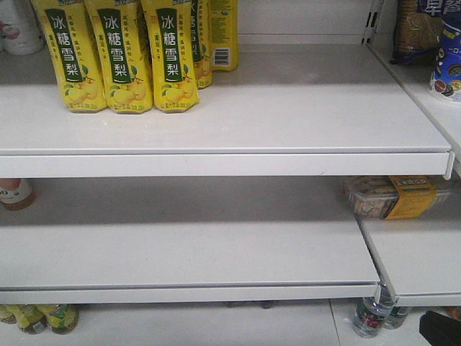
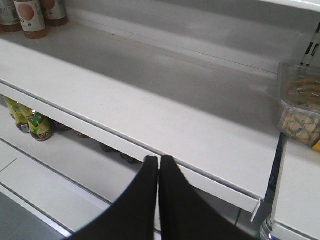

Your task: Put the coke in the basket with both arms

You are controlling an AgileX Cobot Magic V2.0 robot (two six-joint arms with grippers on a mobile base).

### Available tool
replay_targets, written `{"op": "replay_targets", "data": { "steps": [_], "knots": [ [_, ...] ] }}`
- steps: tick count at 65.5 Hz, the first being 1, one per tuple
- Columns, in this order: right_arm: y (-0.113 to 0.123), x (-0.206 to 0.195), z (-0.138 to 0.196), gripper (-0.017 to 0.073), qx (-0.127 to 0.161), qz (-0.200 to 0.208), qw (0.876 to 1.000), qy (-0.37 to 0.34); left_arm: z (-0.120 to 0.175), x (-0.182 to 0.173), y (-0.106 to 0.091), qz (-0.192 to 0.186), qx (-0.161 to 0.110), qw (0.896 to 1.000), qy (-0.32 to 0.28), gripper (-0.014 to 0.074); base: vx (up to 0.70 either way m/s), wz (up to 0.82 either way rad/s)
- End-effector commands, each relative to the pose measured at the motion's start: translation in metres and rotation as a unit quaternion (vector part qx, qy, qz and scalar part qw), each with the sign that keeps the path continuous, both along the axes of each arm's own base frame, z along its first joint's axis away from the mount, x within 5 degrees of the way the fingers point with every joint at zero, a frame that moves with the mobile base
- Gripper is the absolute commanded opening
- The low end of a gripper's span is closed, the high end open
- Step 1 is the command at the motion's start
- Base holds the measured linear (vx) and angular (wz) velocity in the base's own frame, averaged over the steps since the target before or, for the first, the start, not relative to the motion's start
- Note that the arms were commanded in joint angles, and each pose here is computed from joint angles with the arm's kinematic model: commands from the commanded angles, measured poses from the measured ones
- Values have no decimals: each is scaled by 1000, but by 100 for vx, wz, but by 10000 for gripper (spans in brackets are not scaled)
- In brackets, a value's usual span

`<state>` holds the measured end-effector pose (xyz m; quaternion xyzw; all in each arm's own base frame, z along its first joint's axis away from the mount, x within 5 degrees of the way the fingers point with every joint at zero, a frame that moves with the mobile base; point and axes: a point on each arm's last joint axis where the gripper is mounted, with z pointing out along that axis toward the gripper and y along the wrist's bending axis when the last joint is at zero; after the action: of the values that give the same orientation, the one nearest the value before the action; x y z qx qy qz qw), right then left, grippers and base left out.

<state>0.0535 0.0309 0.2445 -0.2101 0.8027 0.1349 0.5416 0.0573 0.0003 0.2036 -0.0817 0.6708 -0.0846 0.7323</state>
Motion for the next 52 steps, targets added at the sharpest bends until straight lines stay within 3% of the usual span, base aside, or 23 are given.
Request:
{"op": "replay_targets", "data": {
  "steps": [1,52],
  "knots": [
    [0,3,14,-5,16,-7,999,-40,25,-7,-1,1,43,994,-105,-6,0,0],
    [0,3,15,-5,17,-7,999,-41,23,-6,-1,2,43,995,-91,-6,0,0]
  ]
}}
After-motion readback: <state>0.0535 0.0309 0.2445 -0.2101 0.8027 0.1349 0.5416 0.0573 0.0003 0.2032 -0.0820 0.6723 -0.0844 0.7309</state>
